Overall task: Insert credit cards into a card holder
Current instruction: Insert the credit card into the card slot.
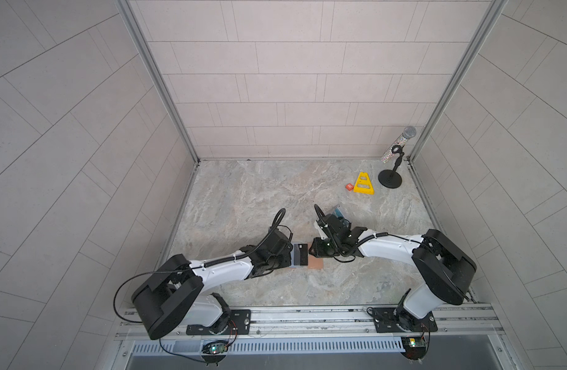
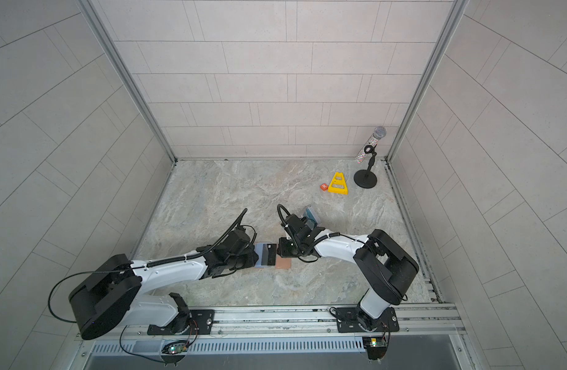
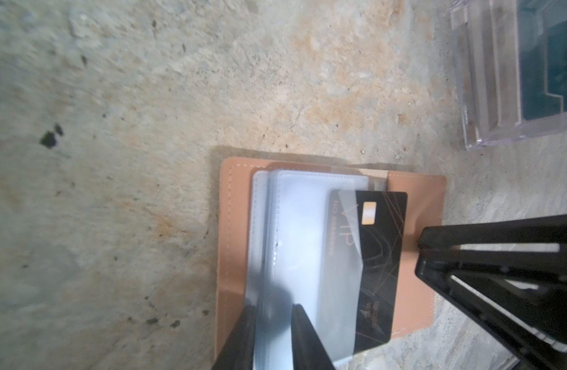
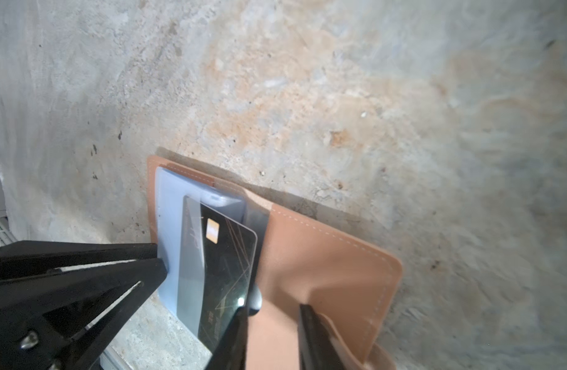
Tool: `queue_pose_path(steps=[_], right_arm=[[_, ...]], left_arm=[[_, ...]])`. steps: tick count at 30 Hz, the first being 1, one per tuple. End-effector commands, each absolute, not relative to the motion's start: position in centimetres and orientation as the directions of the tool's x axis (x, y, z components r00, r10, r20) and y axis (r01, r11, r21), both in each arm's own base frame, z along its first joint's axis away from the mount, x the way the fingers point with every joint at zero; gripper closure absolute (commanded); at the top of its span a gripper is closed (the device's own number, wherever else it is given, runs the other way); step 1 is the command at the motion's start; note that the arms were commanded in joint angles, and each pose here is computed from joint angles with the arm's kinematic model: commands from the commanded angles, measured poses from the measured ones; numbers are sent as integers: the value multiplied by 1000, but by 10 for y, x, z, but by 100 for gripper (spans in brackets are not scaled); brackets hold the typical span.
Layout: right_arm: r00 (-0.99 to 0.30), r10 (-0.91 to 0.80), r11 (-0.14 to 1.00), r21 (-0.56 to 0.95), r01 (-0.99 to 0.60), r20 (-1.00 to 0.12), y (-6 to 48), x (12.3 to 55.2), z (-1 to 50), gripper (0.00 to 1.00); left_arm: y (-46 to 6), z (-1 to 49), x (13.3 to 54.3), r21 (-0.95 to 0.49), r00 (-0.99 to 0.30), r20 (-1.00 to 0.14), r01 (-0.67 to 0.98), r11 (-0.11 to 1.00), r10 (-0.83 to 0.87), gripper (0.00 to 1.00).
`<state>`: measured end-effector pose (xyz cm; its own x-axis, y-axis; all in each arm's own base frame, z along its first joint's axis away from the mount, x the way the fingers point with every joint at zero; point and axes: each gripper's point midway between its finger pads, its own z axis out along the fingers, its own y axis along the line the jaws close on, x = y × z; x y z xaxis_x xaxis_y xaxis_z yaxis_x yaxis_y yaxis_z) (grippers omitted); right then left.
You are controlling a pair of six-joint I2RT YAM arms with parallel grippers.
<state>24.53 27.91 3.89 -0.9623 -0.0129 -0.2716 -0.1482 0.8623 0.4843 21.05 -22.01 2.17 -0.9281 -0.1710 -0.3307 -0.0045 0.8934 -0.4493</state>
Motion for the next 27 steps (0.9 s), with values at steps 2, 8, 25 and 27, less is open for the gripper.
queue_pose_path(steps=[2,8,25,27], right_arm=[[-960,-33,890,428,-156,-279,273,245,36,85],[-961,-58,898,407,-169,-269,280,244,29,93],[-961,-111,902,381,-204,-253,299,243,20,93],[-961,-115,902,380,-207,-251,301,243,19,93]], left_arm=[[-202,5,197,-376,-943,-304,-16,926,-140,73],[-204,4,197,-381,-944,-300,-15,924,-139,73],[-210,5,198,-407,-944,-300,-1,913,-135,73],[-210,6,198,-411,-943,-302,-1,911,-137,73]])
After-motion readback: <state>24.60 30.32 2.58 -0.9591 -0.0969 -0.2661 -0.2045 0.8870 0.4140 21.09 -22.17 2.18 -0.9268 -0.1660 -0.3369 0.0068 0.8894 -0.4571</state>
